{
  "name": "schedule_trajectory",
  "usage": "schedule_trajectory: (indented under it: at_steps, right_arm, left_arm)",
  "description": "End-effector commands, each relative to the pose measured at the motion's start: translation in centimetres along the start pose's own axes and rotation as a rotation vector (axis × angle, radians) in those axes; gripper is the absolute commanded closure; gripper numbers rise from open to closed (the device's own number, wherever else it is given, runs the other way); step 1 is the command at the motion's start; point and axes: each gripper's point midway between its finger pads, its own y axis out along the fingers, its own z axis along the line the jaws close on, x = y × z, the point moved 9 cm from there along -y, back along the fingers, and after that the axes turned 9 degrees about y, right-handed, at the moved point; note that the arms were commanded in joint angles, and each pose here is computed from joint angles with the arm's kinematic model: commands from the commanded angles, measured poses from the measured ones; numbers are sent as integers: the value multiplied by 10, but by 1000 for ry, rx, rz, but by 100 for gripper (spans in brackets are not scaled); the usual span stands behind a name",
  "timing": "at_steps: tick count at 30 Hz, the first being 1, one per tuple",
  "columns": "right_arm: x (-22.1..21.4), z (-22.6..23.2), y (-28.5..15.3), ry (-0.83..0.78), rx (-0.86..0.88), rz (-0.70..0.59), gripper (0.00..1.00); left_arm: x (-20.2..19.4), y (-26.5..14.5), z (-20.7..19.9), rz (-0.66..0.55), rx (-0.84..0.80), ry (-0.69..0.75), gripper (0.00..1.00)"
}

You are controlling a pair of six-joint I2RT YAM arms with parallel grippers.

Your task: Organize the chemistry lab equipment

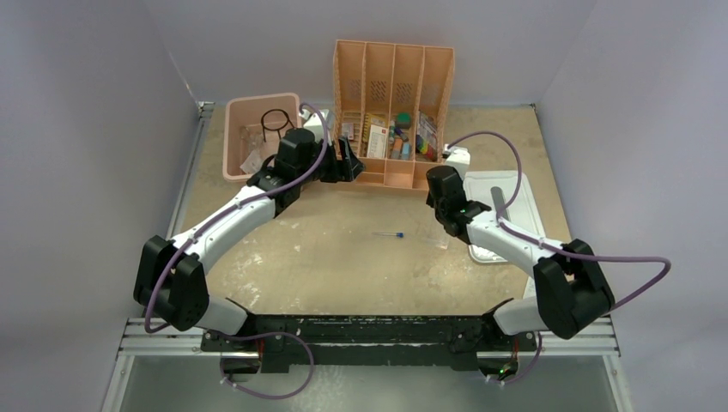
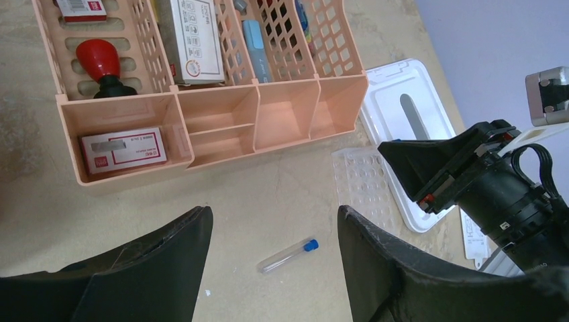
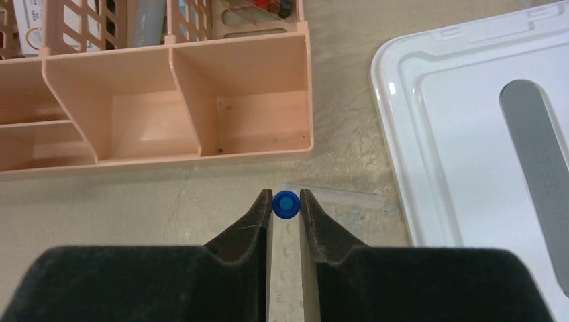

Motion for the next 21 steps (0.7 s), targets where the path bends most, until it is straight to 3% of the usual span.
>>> schedule_trajectory:
  at_steps: [1,21]
  right_arm:
    - [0,4,5,-2,35,-33,84]
    - [15,-2,-15,-4,48,-54,85]
  left_arm:
    - [21,-3,-8,-53,-31,14,33]
    - [21,-4,-7,-50,-6,0,33]
